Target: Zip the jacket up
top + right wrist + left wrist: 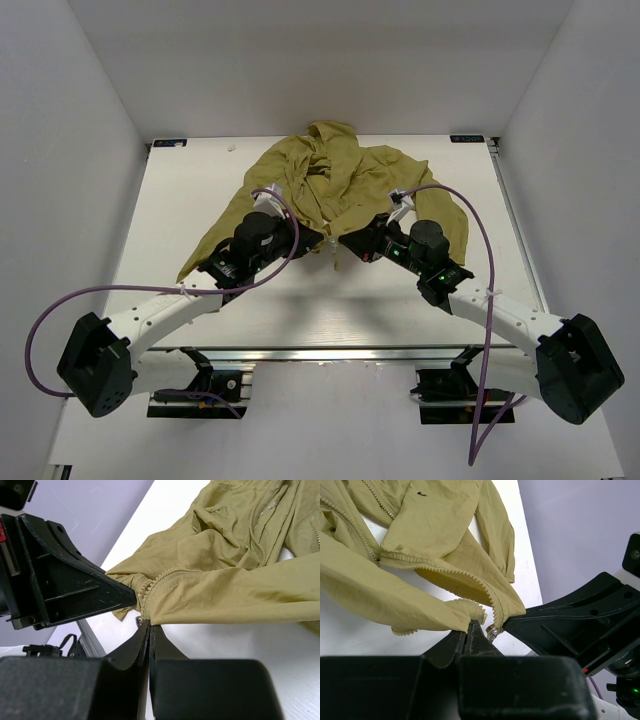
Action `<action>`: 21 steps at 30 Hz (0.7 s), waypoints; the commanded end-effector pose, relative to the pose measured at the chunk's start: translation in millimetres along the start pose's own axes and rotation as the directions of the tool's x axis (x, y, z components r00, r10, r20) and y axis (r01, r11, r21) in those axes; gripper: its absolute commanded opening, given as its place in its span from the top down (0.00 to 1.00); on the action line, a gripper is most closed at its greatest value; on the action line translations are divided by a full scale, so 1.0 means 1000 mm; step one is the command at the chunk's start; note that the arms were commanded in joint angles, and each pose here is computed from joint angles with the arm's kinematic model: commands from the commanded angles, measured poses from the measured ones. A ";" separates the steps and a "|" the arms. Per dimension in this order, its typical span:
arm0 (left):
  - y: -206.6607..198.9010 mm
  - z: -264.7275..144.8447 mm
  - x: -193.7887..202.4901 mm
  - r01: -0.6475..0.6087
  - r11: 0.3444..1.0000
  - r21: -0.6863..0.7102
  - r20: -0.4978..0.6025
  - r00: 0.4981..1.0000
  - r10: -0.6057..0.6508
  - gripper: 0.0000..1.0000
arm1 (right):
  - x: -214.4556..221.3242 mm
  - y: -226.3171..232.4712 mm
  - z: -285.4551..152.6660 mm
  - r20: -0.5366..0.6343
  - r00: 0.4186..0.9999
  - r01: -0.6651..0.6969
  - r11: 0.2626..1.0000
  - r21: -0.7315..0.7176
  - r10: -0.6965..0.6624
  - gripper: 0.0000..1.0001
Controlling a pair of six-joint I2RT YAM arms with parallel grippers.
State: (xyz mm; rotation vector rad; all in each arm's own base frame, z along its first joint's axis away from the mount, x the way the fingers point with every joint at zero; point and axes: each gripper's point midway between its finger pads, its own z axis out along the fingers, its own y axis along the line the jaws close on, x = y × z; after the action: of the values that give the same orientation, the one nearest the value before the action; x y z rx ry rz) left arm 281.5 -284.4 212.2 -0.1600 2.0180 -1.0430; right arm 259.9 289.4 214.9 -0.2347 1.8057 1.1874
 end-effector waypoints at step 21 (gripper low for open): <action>-0.030 -0.009 -0.016 -0.012 0.997 0.081 0.038 0.999 0.009 1.00 | -0.034 0.024 0.007 0.106 0.994 0.032 0.997 -0.068 -0.025 1.00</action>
State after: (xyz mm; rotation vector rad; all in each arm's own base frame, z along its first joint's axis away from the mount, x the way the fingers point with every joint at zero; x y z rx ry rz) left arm 278.3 -286.1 216.5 -0.1497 2.0089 -1.0565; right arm 263.0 291.4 216.6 -0.2312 1.7975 1.1904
